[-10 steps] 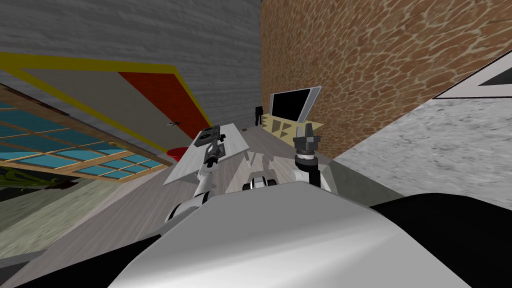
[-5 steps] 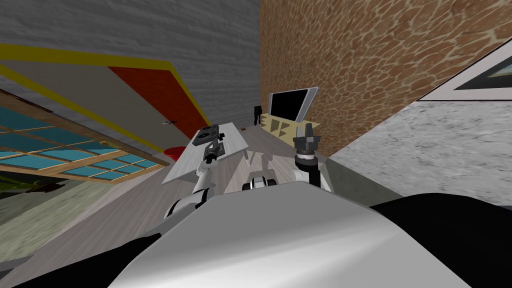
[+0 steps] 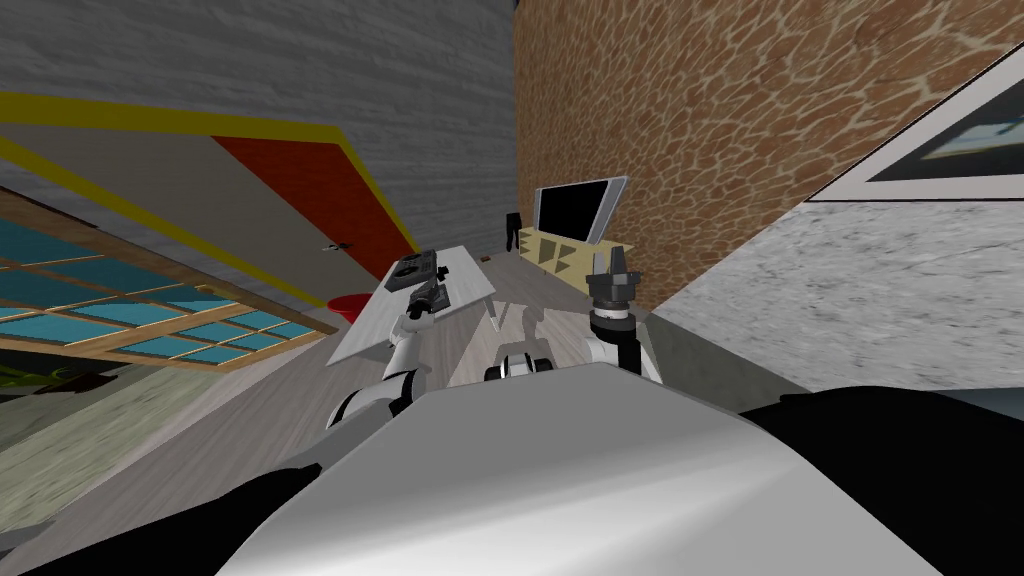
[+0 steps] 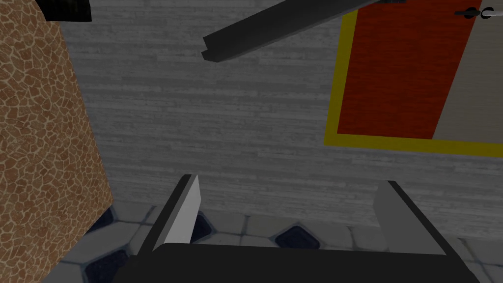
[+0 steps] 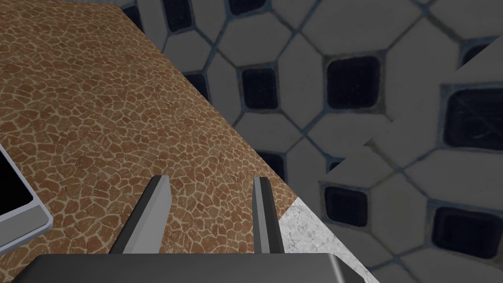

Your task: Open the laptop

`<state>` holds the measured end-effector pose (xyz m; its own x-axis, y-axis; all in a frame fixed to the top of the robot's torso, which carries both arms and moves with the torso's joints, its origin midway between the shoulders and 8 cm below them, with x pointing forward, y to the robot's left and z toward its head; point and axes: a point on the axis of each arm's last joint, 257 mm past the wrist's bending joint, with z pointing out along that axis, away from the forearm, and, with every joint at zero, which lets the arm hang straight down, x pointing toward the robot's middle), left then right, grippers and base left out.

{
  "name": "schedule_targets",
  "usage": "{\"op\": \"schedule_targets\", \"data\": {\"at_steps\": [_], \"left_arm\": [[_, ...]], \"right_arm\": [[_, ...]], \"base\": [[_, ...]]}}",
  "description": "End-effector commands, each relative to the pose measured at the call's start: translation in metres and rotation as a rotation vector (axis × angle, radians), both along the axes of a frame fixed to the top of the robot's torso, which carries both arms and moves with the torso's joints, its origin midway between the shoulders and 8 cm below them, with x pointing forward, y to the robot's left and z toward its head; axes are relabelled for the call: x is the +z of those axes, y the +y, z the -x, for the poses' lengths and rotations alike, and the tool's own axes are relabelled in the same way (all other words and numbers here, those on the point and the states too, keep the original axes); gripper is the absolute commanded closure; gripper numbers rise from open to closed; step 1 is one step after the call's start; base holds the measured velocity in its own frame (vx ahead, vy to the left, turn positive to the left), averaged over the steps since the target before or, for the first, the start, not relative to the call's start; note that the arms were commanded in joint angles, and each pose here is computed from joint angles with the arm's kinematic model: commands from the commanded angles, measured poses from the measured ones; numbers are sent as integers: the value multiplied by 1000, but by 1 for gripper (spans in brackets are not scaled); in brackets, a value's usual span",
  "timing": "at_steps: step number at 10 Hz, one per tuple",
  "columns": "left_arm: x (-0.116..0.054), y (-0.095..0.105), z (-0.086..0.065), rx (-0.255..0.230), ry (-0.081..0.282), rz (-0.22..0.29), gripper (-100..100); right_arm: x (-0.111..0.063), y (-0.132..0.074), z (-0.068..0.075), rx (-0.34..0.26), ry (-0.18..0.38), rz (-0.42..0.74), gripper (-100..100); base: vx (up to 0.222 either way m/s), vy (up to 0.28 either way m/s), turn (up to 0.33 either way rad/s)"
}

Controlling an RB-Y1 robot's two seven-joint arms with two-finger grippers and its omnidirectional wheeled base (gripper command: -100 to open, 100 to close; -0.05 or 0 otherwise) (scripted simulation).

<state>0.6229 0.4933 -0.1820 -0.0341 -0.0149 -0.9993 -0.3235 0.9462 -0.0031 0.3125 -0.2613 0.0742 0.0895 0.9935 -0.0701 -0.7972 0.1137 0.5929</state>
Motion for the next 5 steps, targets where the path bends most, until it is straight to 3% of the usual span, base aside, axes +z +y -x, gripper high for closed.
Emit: {"op": "schedule_targets", "data": {"at_steps": [1, 5], "left_arm": [[0, 0, 0, 0, 0, 0, 0], [0, 0, 0, 0, 0, 0, 0]], "right_arm": [[0, 0, 0, 0, 0, 0, 0], [0, 0, 0, 0, 0, 0, 0]], "base": [[0, 0, 0], [0, 0, 0]]}}
